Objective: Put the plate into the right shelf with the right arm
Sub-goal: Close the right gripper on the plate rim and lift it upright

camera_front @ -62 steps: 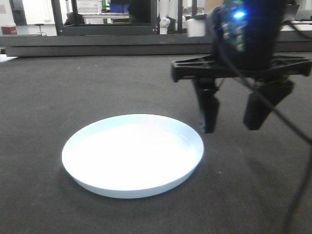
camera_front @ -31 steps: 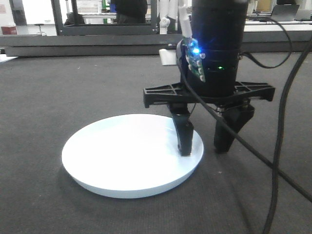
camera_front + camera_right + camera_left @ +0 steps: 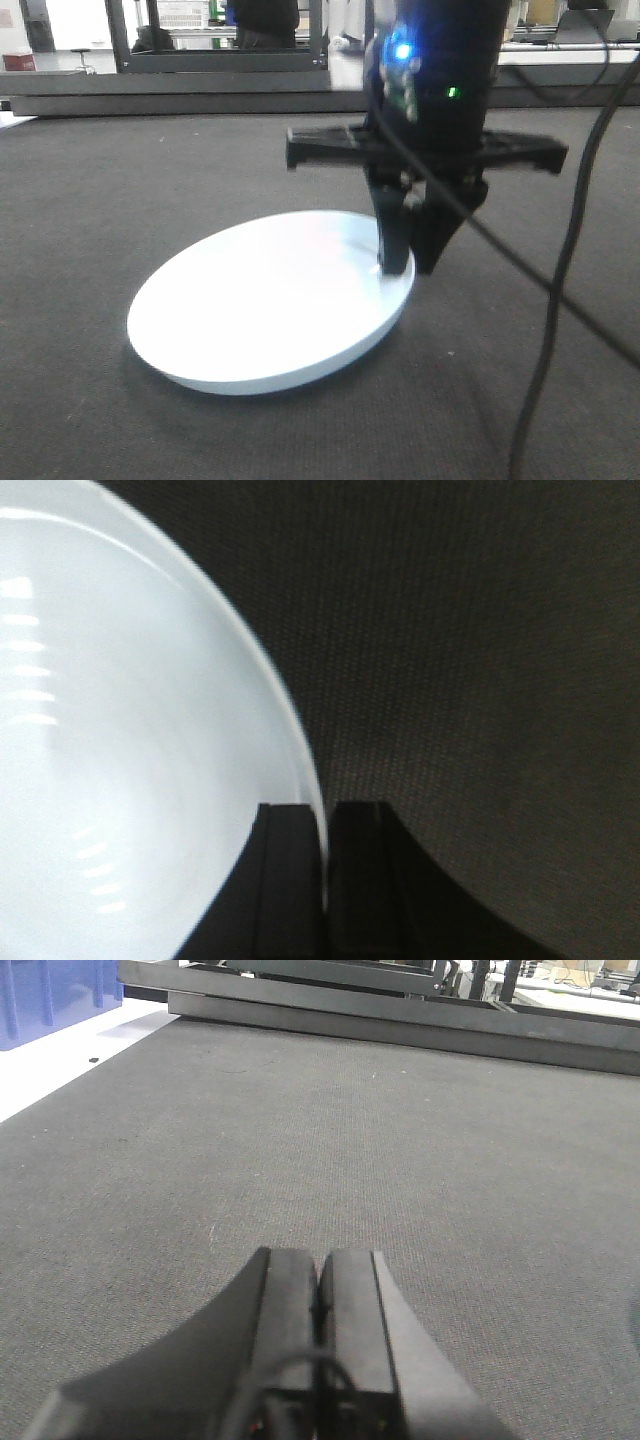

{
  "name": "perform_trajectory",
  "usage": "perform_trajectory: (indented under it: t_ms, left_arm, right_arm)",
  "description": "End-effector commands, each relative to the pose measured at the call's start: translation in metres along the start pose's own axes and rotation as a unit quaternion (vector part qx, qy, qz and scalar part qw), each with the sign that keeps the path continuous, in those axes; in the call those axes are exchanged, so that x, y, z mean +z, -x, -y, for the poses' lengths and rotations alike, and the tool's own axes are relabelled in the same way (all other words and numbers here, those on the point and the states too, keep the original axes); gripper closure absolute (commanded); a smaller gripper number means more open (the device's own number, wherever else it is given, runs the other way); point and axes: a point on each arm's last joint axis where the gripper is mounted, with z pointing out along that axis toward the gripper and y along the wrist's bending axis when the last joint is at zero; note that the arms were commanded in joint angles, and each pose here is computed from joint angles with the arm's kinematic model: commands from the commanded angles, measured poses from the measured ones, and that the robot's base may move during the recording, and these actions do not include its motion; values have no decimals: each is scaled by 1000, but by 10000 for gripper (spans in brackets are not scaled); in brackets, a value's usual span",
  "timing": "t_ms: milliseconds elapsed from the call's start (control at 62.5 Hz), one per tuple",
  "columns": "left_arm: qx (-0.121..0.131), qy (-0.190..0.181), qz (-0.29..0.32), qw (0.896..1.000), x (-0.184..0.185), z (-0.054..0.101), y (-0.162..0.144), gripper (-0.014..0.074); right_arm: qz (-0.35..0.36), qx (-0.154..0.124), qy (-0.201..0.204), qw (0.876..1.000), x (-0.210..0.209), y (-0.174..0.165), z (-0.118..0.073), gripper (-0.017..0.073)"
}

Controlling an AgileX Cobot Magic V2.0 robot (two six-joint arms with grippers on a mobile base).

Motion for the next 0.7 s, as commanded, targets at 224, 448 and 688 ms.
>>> perform_trajectory:
  t_ms: [224,448,688]
  left_arm:
    - [-8,6,44,999,-1,-1,5,722]
    - [-8,6,44,999,-1,-1,5,722]
    - [-8,6,44,999,-1,-1,5,722]
  right_arm:
    - [214,-87,73,970,-85,-17,35,505]
    - [351,-79,95,928,-97,-43,86,505]
    - [490,-65,42,869,-108,-79,140,505]
